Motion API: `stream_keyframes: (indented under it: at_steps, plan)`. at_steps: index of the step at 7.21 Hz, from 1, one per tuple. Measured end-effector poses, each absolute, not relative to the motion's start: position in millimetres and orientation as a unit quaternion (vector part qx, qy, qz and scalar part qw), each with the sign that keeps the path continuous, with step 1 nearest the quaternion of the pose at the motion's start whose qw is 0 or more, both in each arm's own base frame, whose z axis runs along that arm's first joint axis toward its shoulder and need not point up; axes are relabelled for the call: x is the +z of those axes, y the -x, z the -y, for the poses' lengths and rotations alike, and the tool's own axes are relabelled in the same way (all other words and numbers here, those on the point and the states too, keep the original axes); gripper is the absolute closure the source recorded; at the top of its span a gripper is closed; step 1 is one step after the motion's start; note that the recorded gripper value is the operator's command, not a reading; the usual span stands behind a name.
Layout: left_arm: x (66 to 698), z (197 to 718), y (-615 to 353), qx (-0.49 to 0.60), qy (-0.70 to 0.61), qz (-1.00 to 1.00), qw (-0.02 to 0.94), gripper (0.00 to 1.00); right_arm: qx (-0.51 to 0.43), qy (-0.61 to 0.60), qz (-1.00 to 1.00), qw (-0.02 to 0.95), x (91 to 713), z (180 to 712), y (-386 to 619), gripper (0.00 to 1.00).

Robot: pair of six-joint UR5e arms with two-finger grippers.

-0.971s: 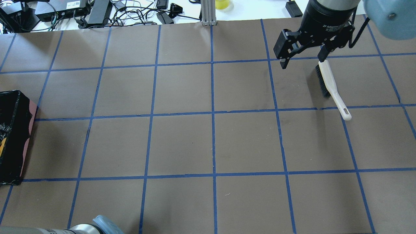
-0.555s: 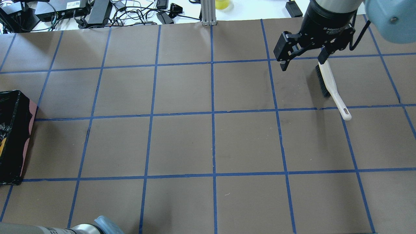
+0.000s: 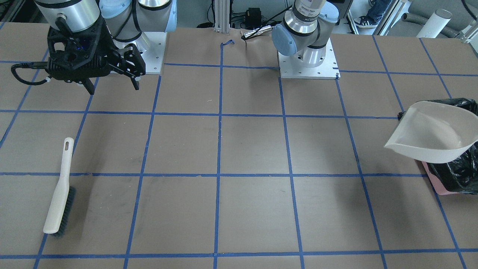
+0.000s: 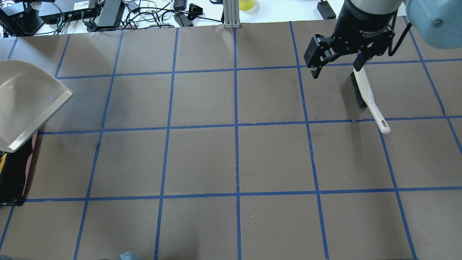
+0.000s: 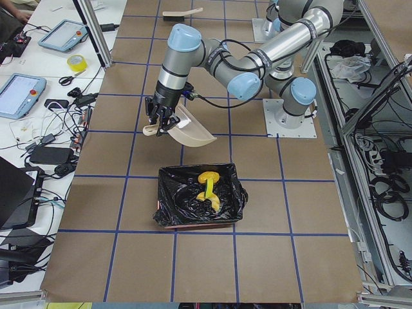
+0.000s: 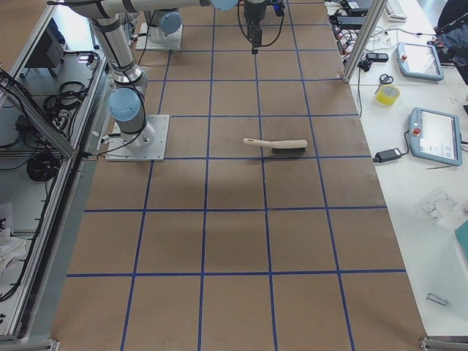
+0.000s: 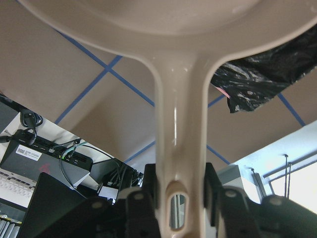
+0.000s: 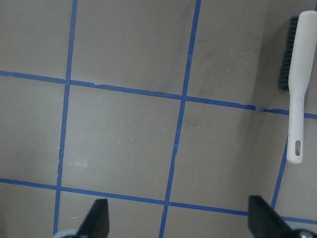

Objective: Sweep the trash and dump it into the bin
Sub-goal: 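Bring the dustpan back and lower it onto the table with the left gripper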

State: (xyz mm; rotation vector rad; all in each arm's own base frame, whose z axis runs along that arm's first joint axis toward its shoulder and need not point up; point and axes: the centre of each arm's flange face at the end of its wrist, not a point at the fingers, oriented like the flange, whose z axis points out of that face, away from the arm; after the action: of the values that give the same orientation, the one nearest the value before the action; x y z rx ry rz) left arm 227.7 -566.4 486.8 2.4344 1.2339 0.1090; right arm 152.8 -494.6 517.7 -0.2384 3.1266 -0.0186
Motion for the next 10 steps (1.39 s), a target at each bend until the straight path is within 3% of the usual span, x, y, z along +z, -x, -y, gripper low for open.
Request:
stream_keyframes:
  at_steps: [4,10]
  plan:
    - [400.7,627.5,-125.6,-0.033,-0.8,-0.589,0.105,1.0,-0.006,0.076,-0.997,0.003,517.6,494.5,-153.2,0.0]
    - [285.6,690.4,-50.5,0.0,-0.707,-0.706,0.039,1.0,-0.005,0.076,-0.997,0.007,516.6,495.3,-154.1,0.0]
